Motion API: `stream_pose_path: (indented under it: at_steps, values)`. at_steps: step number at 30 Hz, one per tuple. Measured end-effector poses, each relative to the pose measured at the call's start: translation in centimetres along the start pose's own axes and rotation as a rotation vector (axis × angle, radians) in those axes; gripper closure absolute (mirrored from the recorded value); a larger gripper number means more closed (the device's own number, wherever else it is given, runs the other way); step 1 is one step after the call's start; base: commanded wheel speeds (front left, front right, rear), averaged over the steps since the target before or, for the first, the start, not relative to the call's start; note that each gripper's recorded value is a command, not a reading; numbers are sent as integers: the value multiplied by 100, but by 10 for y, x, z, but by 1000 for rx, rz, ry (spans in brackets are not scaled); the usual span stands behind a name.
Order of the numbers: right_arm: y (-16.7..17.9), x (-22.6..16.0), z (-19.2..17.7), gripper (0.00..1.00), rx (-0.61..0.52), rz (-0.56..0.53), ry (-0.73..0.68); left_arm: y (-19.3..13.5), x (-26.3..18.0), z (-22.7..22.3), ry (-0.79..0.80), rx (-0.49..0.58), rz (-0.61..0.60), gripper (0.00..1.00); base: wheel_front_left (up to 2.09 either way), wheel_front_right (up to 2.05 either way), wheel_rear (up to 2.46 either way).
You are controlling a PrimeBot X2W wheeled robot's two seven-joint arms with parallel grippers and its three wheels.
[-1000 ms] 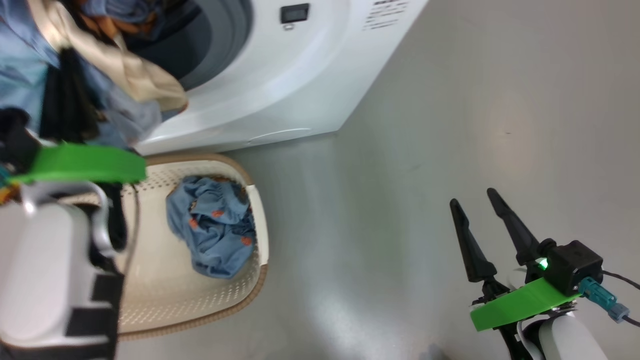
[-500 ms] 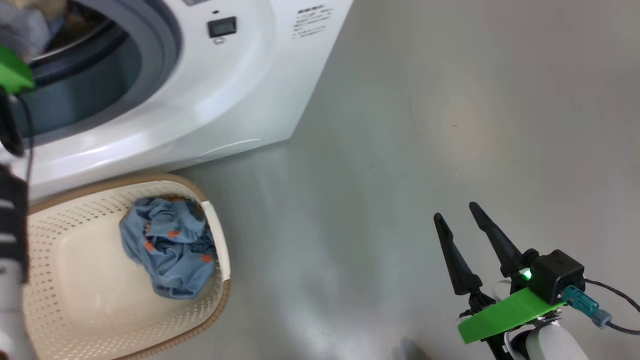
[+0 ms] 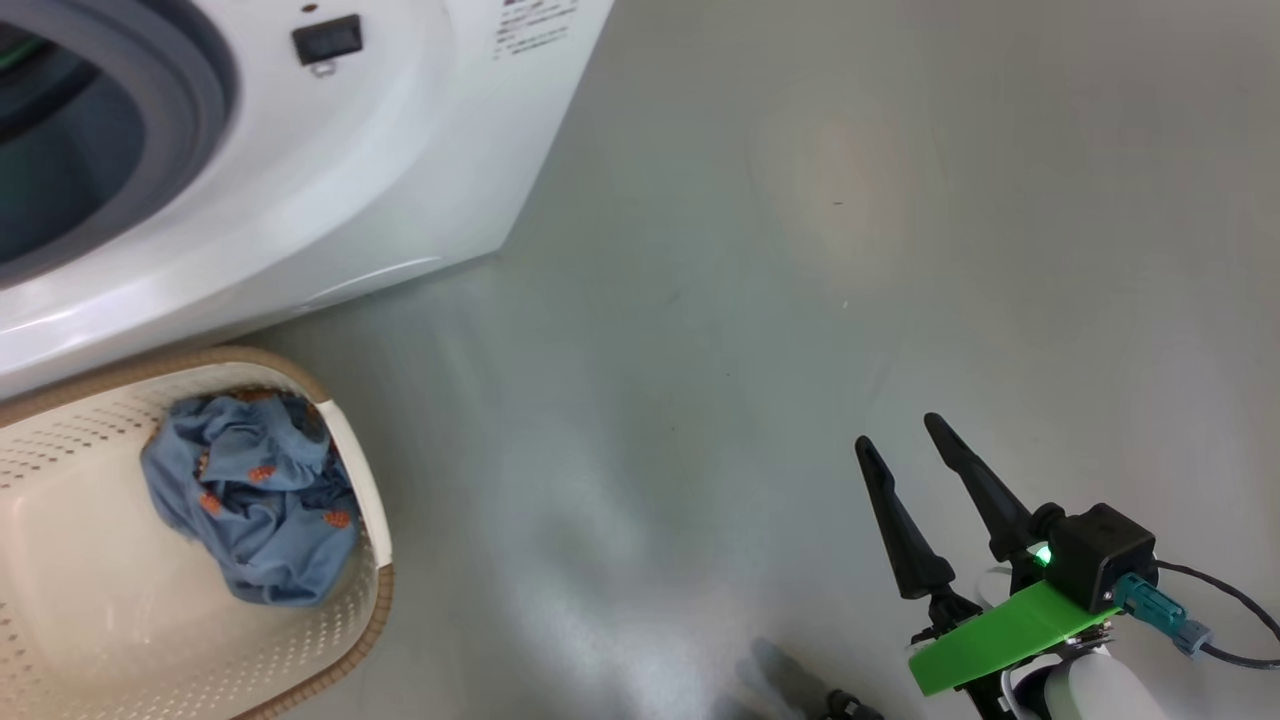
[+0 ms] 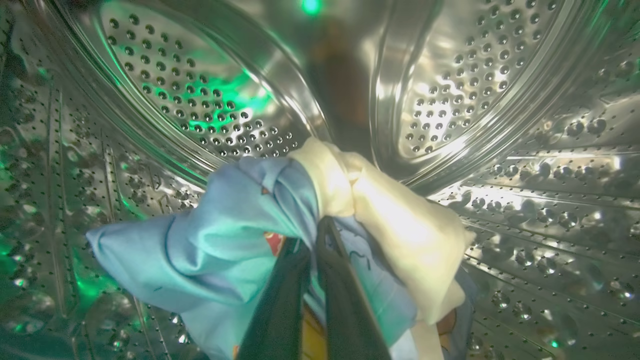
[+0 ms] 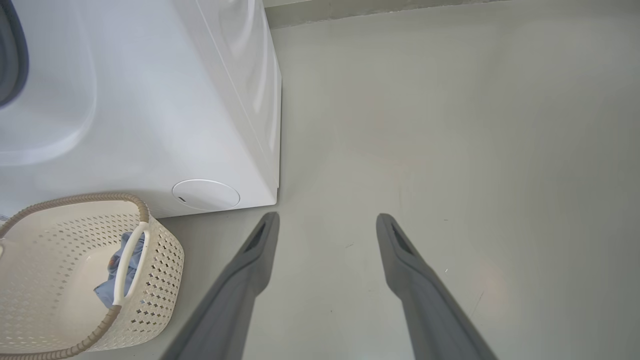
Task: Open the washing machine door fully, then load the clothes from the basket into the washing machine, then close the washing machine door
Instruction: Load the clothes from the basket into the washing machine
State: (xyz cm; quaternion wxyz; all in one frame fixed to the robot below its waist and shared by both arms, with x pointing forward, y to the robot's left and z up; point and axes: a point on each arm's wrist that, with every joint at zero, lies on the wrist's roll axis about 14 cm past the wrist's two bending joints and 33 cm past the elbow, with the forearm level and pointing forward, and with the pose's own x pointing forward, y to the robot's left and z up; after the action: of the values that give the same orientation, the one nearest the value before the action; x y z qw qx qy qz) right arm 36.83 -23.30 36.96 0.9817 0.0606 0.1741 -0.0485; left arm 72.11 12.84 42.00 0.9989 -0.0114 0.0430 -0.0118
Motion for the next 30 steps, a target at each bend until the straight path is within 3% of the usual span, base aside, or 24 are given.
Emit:
stream_pose_path:
  at_steps: [7,8,9,10,18,30]
  values:
    - [-6,-4,-1,0,6,-23,4,-4,4,-26,120,22,3,100,0,0,0]
    - [-7,-4,0,0,6,-24,3,-4,4,-30,142,35,1,87,0,0,0]
    - [-6,-4,0,0,8,-24,2,-3,3,-31,150,38,9,62,0,0,0]
    - [-6,-4,0,0,11,-25,2,-1,4,-30,160,38,19,0,0,0,0]
    - [-1,-6,-1,0,34,-17,-3,-1,-3,-29,241,44,49,0,0,0,0]
    - [21,2,15,0,50,59,-57,-14,-36,-12,218,-22,40,0,0,0,0]
